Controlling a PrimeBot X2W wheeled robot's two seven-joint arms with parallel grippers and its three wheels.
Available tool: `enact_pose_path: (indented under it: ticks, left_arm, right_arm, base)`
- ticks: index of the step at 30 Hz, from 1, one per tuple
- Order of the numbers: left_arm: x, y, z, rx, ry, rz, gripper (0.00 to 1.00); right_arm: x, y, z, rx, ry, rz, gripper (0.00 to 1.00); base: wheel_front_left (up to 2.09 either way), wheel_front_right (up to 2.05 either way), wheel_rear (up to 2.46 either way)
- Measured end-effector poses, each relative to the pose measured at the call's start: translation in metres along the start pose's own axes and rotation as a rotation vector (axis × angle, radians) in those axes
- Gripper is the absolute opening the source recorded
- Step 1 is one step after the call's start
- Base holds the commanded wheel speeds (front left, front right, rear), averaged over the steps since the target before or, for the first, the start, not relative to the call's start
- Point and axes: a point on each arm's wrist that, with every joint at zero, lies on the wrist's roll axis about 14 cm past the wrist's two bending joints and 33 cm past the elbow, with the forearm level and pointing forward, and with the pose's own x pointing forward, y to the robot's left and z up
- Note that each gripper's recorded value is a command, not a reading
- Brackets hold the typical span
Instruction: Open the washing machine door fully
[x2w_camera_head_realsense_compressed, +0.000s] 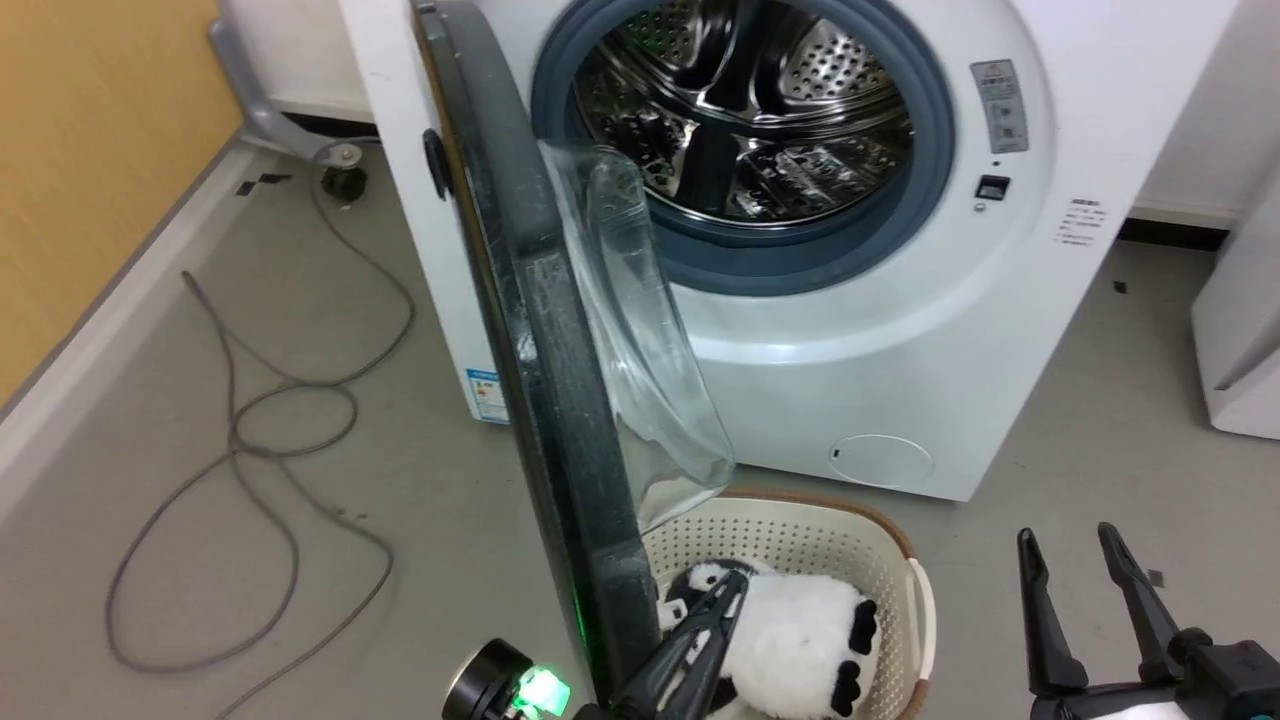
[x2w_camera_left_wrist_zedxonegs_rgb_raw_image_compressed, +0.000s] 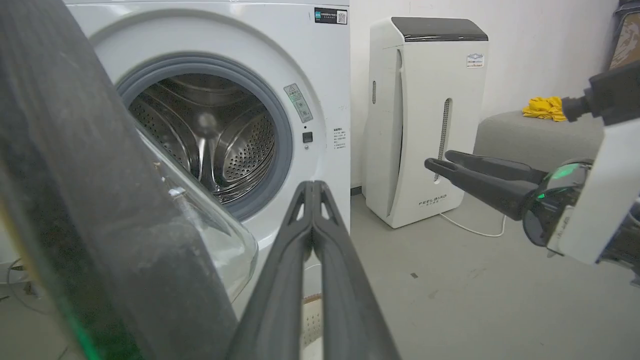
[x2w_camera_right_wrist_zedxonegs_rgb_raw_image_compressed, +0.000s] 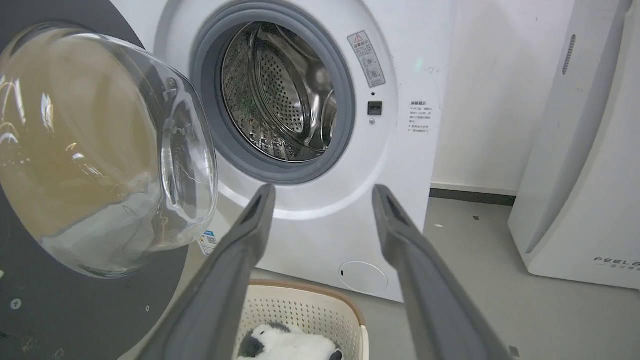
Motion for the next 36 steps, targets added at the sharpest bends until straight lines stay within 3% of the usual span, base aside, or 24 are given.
enact_pose_path:
  ticks: [12,26,36]
  left_arm:
    - [-0.016,0.033,-0.016,0.017,0.065,0.137,0.0]
    - [-0.049,0.072,-0.007,0.063,0.069,0.328,0.0]
    - [-0.088,0.126,-0.005,0.15,0.117,0.536,0.0]
  right_arm:
    - [0.018,0.024,-0.011,0.0,0.025,0.082,1.0]
    - [0.043,0.079,-0.026,0.033,0.053,0.25,1.0]
    - [0.052,0.105,-0.039,0.059,0.081,0.325,1.0]
  base:
    - [0.0,0.0,0.0]
    - [0.0,0.0,0.0]
    - [0.0,0.0,0.0]
